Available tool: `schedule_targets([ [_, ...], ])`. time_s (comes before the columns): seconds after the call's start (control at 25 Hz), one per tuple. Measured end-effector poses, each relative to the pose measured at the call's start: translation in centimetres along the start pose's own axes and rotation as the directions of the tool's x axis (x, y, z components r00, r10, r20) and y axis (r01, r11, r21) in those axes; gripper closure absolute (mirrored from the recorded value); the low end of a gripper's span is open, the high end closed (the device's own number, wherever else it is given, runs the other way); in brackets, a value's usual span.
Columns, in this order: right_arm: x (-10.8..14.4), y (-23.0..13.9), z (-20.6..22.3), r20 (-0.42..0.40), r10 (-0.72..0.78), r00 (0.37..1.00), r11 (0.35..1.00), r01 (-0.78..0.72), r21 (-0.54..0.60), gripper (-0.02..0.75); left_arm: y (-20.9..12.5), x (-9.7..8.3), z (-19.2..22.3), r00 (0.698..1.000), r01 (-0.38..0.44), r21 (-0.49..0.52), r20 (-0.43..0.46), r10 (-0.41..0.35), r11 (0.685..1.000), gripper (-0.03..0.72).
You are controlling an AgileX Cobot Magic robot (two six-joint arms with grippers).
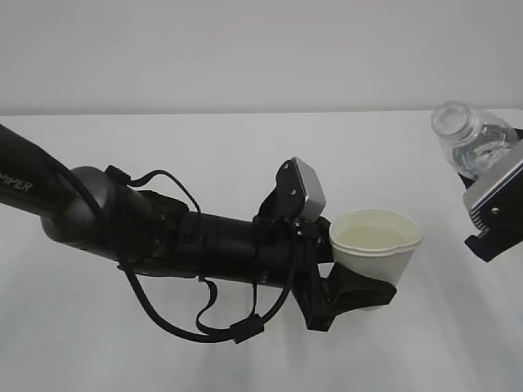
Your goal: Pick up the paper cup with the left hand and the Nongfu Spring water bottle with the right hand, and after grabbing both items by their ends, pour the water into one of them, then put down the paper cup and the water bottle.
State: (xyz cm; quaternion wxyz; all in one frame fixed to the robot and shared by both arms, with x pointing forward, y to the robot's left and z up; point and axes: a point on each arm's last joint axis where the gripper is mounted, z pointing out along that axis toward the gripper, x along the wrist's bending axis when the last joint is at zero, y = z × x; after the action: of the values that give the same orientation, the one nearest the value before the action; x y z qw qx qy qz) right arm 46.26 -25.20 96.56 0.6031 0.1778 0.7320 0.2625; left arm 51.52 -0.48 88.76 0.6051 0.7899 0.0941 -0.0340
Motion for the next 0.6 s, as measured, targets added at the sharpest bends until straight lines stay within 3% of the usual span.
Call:
schedule_targets([
  [0.32,-0.7,0.5,0.0,0.058,0.304,0.951,0.951,-0.299,-0.077,0.309,0.3,0.7,-0.2,0.998,-0.011,-0.036,-0.055,0.009,0.999,0.241],
  [0.6,-0.8,0.7,-0.1,0.033,0.529,0.848,0.845,-0.523,-0.114,0.309,0.6,1.1,-0.3,0.995,-0.031,-0.062,-0.096,0.025,0.998,0.241],
])
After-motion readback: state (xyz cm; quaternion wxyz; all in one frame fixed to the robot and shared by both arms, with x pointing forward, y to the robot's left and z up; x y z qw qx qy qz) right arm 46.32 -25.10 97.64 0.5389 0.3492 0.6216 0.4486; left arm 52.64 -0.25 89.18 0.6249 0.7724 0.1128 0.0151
